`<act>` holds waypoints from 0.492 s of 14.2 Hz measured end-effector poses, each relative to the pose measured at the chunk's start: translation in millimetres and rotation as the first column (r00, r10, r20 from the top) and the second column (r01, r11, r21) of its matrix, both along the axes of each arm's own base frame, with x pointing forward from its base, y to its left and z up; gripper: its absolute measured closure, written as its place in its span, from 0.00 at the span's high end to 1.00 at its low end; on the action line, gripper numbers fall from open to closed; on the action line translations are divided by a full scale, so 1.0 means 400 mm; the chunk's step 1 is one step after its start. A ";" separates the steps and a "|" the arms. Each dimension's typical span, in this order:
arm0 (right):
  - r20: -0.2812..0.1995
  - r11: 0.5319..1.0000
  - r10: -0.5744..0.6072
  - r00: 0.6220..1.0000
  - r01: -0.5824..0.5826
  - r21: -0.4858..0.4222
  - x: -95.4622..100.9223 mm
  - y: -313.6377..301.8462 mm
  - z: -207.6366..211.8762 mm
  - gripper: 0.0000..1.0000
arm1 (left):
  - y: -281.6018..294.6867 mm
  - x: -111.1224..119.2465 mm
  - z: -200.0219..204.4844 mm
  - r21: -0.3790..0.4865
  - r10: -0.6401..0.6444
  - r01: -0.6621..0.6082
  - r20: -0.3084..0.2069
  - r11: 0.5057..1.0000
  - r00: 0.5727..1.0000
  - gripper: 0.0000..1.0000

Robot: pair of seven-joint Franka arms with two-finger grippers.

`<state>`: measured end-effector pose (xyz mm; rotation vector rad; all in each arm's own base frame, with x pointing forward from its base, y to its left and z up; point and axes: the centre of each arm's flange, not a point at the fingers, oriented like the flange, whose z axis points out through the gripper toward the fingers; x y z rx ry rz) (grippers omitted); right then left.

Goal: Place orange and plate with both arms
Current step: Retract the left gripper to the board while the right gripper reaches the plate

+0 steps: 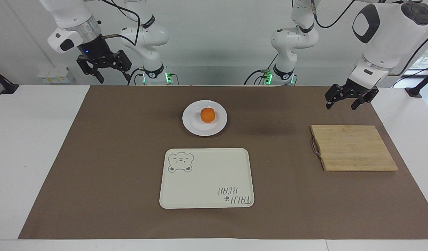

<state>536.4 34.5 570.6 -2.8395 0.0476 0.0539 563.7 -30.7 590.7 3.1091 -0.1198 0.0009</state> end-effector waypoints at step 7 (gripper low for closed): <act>-0.083 0.967 0.050 0.995 -0.027 0.255 0.052 0.118 -0.296 1.00 | -0.005 0.000 0.003 0.000 -0.003 0.003 0.003 1.000 1.000 1.00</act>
